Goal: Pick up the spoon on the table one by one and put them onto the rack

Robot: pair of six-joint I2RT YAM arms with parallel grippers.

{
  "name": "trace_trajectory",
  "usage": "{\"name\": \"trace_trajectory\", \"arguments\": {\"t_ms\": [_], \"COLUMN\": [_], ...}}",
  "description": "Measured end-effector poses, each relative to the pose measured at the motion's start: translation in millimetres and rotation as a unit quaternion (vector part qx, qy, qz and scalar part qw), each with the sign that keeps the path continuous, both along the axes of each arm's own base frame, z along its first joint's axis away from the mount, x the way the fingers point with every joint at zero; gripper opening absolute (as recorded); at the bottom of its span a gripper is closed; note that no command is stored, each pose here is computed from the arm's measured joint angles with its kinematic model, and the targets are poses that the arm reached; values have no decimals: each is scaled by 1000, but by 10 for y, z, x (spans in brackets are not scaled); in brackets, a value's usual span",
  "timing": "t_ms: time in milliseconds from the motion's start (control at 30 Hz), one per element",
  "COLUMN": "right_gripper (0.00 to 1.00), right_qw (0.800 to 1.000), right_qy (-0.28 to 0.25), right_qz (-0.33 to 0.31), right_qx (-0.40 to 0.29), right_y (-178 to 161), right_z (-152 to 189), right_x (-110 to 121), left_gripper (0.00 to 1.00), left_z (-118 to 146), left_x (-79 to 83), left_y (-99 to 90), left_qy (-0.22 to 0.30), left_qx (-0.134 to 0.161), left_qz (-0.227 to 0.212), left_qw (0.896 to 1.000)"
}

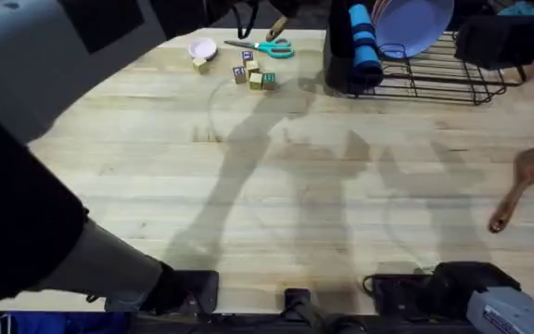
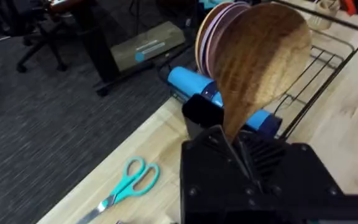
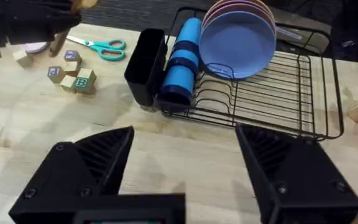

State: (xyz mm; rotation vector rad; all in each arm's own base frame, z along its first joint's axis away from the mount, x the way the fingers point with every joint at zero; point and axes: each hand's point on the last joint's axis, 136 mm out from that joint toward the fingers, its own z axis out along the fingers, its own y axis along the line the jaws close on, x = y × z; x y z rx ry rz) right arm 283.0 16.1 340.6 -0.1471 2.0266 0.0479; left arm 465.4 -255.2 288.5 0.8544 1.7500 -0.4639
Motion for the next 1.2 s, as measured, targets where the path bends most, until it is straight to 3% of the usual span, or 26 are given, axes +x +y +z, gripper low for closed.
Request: {"name": "trace_trajectory", "arguments": {"t_ms": [67, 100, 133, 200, 233, 267, 300, 400, 567, 600, 733, 767, 1200], "right_gripper": [992, 992, 992, 992, 992, 992, 992, 992, 992, 992, 992, 992, 992], "right_qw": [1000, 1000, 1000, 1000, 1000, 1000, 1000, 1000, 1000, 1000, 1000, 1000, 1000], "right_qy": [0, 0, 0, 0, 0, 0, 0, 0, 0, 2, 2, 16, 24], "right_qz": [0, 0, 0, 0, 0, 0, 0, 0, 0, 0, 0, 0, 0], "right_qx": [0, 0, 0, 0, 0, 0, 0, 0, 0, 0, 0, 0, 0], "right_y": [0, 0, 0, -1, -1, 0, 0, 0, -1, -1, -1, 0, 0], "right_z": [0, -1, 0, 0, 0, 0, 0, 0, 0, -7, -10, -70, -102], "right_x": [-1, -1, 0, 0, -1, 0, 0, 0, -1, -3, -6, -37, -55], "left_gripper": [43, 43, 43, 43, 43, 43, 43, 43, 43, 43, 43, 43, 42], "left_z": [18, 9, 3, 32, 179, 199, 234, 118, -178, -332, -491, -767, -1204], "left_x": [14, 68, 135, 129, 136, 139, 184, 277, 401, 440, 471, 505, 457], "left_y": [-38, -129, -405, -517, -768, -803, -935, -991, -1057, -1065, -1043, -979, -890], "left_qy": [0, 0, -10, -14, -43, -47, -74, -92, -100, -88, -60, -5, 91], "left_qx": [-13, -35, -78, -95, -143, -152, -183, -196, -203, -198, -185, -159, -112], "left_qz": [-5, -12, -29, -36, -57, -60, -72, -75, -76, -73, -66, -52, -30], "left_qw": [1000, 999, 997, 995, 987, 985, 978, 973, 971, 974, 979, 986, 989]}}
